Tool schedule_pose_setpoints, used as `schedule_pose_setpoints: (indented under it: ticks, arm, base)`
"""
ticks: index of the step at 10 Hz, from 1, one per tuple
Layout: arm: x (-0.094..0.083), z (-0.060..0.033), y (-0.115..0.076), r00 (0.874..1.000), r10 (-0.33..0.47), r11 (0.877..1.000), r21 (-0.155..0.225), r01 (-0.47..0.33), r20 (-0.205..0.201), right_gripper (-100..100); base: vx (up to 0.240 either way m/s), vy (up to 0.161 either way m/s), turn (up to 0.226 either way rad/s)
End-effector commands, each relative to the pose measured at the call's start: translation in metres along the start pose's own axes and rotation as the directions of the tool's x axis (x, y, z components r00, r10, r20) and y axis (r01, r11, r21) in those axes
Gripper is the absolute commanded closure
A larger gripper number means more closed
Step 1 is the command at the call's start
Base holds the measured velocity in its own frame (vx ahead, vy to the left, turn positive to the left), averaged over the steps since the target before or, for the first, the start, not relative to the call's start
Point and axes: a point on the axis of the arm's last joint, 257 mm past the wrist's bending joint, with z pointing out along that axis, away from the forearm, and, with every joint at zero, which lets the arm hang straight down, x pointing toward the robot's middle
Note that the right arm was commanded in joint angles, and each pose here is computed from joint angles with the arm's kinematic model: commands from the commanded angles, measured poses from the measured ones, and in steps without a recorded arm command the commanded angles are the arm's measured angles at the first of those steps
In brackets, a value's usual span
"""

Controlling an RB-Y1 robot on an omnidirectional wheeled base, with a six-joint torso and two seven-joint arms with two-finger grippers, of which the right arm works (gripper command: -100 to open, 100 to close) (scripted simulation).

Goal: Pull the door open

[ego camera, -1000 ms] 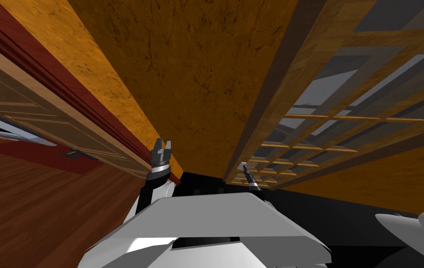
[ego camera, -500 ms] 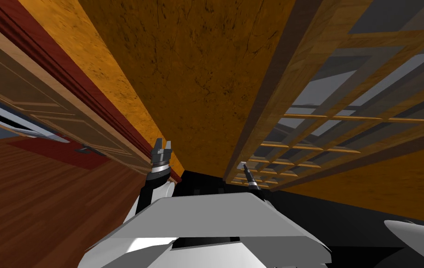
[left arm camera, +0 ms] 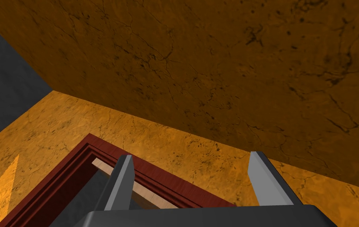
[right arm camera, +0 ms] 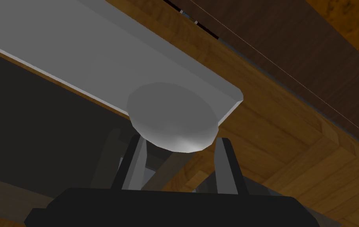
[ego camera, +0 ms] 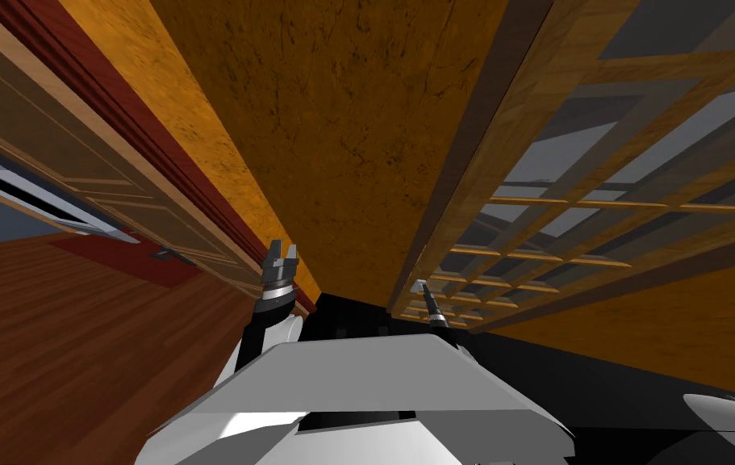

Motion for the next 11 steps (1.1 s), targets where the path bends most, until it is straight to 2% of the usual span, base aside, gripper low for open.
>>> schedule_pose_setpoints:
  ticks: [1, 3, 4, 5, 6, 7, 9, 10, 11]
  arm:
    - [0.003, 0.0017, 0.001, 0.998, 0.065, 0.998, 0.0, -0.065, 0.003, 100]
    - [0.003, 0.0035, 0.002, 0.993, 0.118, 0.993, 0.001, -0.118, 0.009, 100]
    - [0.003, 0.0052, 0.002, 0.987, 0.162, 0.987, 0.002, -0.162, 0.015, 100]
    - [0.003, 0.0052, 0.002, 0.986, 0.169, 0.986, 0.002, -0.169, 0.015, 100]
    - [0.003, 0.0069, 0.002, 0.976, 0.217, 0.976, 0.002, -0.217, 0.021, 100]
    - [0.003, 0.0069, 0.002, 0.975, 0.219, 0.976, 0.002, -0.219, 0.021, 100]
    - [0.002, 0.0104, 0.002, 0.953, 0.301, 0.953, 0.002, -0.302, 0.034, 100]
    - [0.002, 0.0104, 0.002, 0.947, 0.319, 0.948, 0.001, -0.319, 0.034, 100]
    - [0.002, 0.0121, 0.002, 0.932, 0.36, 0.933, 0.001, -0.36, 0.04, 100]
  base:
    - [-0.039, -0.016, 0.055]
    - [-0.044, -0.024, 0.068]
    - [-0.041, -0.024, 0.049]
    - [-0.032, -0.015, 0.038]
    - [-0.037, -0.015, 0.056]
    - [-0.03, -0.013, 0.036]
    - [-0.045, -0.021, 0.077]
    - [-0.036, -0.022, 0.039]
    - [-0.042, -0.02, 0.055]
